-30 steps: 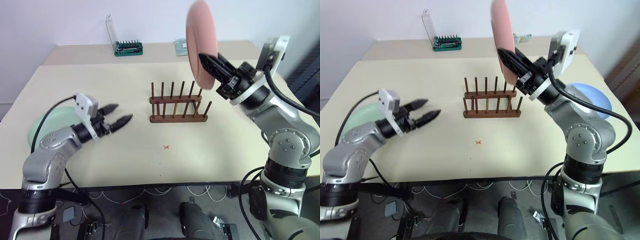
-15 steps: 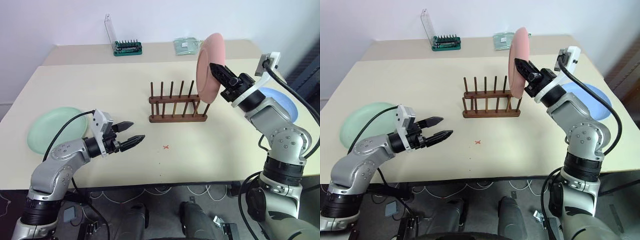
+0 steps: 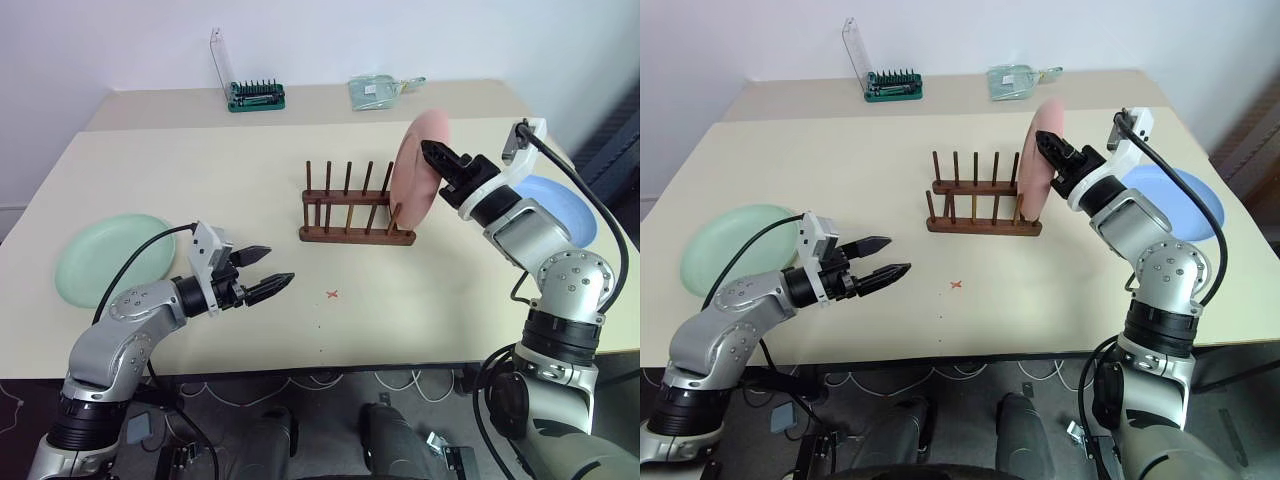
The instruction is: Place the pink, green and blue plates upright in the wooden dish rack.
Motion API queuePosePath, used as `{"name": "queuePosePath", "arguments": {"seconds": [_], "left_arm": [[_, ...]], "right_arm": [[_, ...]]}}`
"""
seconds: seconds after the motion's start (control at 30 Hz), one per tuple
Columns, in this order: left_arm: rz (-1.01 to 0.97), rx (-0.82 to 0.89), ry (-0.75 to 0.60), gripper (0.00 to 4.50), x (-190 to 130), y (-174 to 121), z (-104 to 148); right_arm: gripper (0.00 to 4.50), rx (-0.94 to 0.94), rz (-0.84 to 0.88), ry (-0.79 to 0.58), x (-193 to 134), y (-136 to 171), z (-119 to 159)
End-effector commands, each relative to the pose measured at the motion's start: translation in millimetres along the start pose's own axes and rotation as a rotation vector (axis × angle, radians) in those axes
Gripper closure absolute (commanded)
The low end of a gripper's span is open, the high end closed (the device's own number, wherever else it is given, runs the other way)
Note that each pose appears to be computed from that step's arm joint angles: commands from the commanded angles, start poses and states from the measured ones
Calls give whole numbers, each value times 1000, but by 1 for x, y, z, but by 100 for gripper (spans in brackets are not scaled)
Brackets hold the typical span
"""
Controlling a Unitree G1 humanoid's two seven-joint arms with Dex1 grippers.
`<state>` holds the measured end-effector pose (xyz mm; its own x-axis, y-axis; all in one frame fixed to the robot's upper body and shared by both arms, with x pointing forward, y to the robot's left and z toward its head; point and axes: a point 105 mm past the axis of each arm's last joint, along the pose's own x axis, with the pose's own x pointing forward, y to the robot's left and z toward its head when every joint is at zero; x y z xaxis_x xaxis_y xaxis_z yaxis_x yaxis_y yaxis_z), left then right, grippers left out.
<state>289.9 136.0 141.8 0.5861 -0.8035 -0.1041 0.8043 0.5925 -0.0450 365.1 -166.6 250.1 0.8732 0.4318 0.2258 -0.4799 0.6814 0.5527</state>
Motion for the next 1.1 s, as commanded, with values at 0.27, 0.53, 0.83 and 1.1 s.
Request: {"name": "queuePosePath", "arguments": {"seconds": [0.27,0.53,0.83,1.1], "left_arm": [[199,40,-101,58,-15,33,18],[933,-1,-255,3,-113,143,44],[1532,-133,-144,3,-249,176,4],[1429,-412,36,3,-228,152,-61]], "right_arm": [[144,-540,141,-162,-19,39,62],[137,-1034,450,-4,-27,96,29],[137,-1095,543,104,-20,90,-10],[137,-1081,574,104,-15,88,-13]]}}
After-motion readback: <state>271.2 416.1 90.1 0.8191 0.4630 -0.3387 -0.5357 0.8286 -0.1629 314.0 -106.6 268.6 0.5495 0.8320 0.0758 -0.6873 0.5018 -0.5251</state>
